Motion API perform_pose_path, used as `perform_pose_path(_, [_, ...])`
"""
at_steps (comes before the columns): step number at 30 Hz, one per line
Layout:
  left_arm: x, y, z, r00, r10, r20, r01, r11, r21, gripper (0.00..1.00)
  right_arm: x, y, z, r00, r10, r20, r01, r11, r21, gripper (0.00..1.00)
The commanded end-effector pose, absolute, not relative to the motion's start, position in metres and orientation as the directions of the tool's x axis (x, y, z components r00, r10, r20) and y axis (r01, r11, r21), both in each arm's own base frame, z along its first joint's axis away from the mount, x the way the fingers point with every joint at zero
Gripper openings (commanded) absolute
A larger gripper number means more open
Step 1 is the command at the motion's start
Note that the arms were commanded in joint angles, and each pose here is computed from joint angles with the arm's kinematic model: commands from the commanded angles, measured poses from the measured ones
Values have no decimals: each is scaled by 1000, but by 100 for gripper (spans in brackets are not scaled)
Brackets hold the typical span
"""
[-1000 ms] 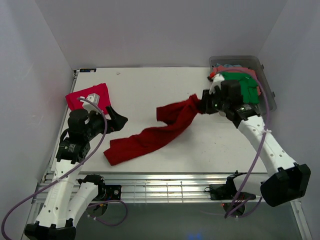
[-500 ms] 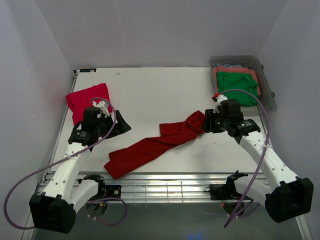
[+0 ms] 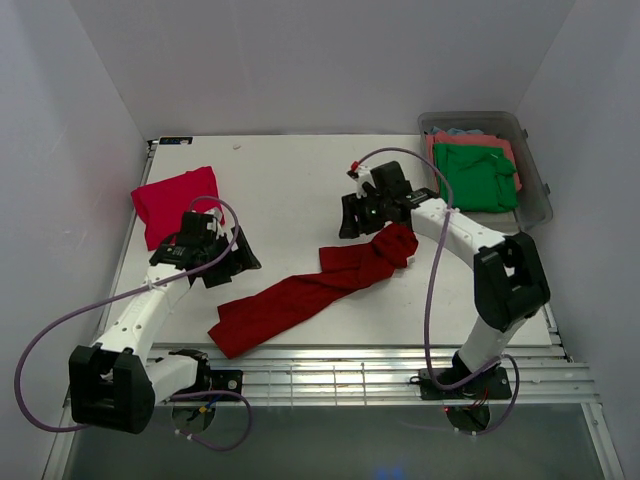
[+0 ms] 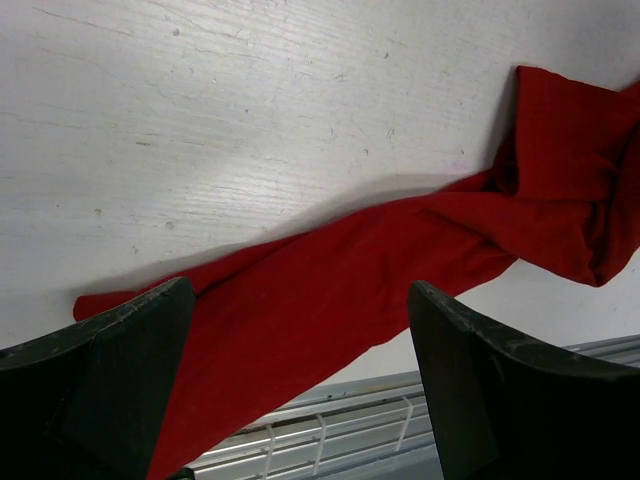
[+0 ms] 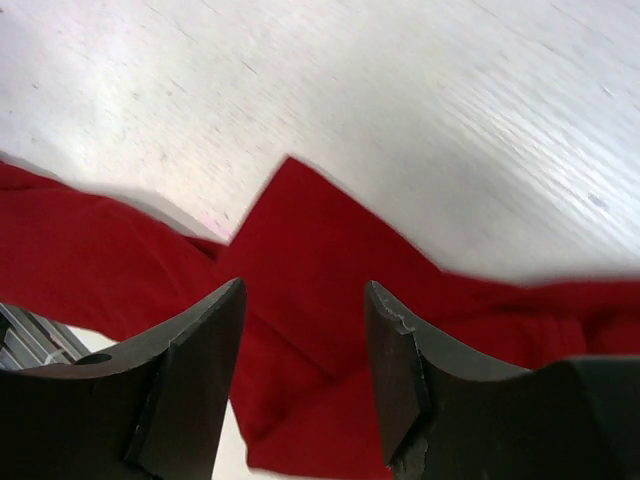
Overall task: Fold and stack the t-shirts
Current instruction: Flatten the tshirt out
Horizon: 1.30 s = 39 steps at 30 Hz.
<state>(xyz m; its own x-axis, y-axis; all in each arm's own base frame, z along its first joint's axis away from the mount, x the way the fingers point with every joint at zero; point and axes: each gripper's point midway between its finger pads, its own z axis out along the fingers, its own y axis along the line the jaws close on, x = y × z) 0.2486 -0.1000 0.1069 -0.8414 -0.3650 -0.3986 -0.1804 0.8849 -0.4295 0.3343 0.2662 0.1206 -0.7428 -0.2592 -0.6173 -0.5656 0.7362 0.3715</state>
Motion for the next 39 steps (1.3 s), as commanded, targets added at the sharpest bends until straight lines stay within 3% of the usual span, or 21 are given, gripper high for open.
perform_pose_path(1, [250,-105,125,-823,-378,-424,-162,871,-463,98,343,313,138,-664,-326,-673,-676,647,353,57])
perform_pose_path(9, [241,-108,127,-820,-388,-421,-152,856,-494,98,331,373,84,-631,-482,-608,-738,613,280,56])
perform_pose_path(18, [236,-113,142,-807,-383,-450,-104,841,-531,98,323,341,43,-615,-604,-507,-726,684,65,55])
perform_pose_path(31, [231,-117,146,-808,-381,-450,-83,829,-552,98,339,336,55,-600,-592,-538,-701,714,-3,54])
perform_pose_path(39, [223,-118,137,-817,-390,-425,-100,821,-562,98,349,333,94,-538,-575,-616,-696,715,-60,55])
